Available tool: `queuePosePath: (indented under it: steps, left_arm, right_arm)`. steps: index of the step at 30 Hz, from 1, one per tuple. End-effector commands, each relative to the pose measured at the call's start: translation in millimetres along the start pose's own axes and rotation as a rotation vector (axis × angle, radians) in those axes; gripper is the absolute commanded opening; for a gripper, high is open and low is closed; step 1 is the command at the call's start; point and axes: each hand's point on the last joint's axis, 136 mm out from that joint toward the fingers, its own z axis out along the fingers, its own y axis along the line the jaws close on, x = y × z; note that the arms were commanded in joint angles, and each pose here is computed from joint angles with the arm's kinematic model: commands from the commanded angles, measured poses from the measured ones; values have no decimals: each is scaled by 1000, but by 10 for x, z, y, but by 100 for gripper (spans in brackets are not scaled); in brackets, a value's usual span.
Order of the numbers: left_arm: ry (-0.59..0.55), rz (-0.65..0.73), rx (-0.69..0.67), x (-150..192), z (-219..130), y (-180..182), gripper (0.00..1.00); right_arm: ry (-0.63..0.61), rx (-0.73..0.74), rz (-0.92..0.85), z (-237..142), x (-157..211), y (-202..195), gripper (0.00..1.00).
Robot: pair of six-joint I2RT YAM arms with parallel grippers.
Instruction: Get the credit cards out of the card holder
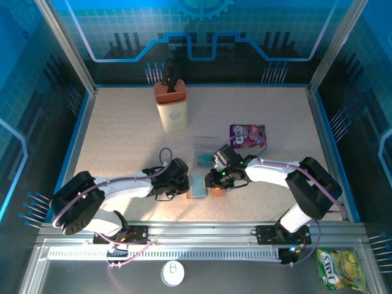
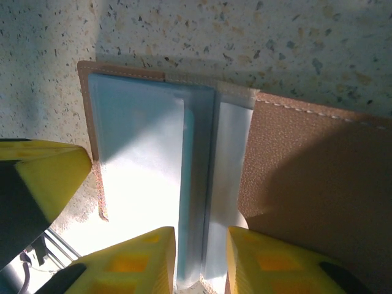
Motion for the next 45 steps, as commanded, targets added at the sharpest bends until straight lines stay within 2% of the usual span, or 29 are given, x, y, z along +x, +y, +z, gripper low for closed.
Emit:
queuePosePath:
  steps: [1,12,18,25,36,43,45]
  left_arm:
    - [21,10,5,54,57,6,0]
    - [28,14,-42,86,101,139,0]
    - [26,11,-47,85,99,154,0]
    - [25,8,-53,84,99,176,0]
    - [23,7,-52,80,78,175,0]
    - [3,8,33,-6,-114,-90,0]
    - [-12,8,70,-41,-171,-179,3]
  right_arm:
    - [-21,-53,-16,-74,-30,175,28]
    - [11,-185,-12,73,-28,412,25]
    - [33,-101,12,156,21,219,25]
    - [8,-2,18,75,26,11,25]
    - [5,-5,33,54,35,-82,25]
    - [17,-30,41,95,48,-62,26]
    - [13,-34,38,82,39,-48,26]
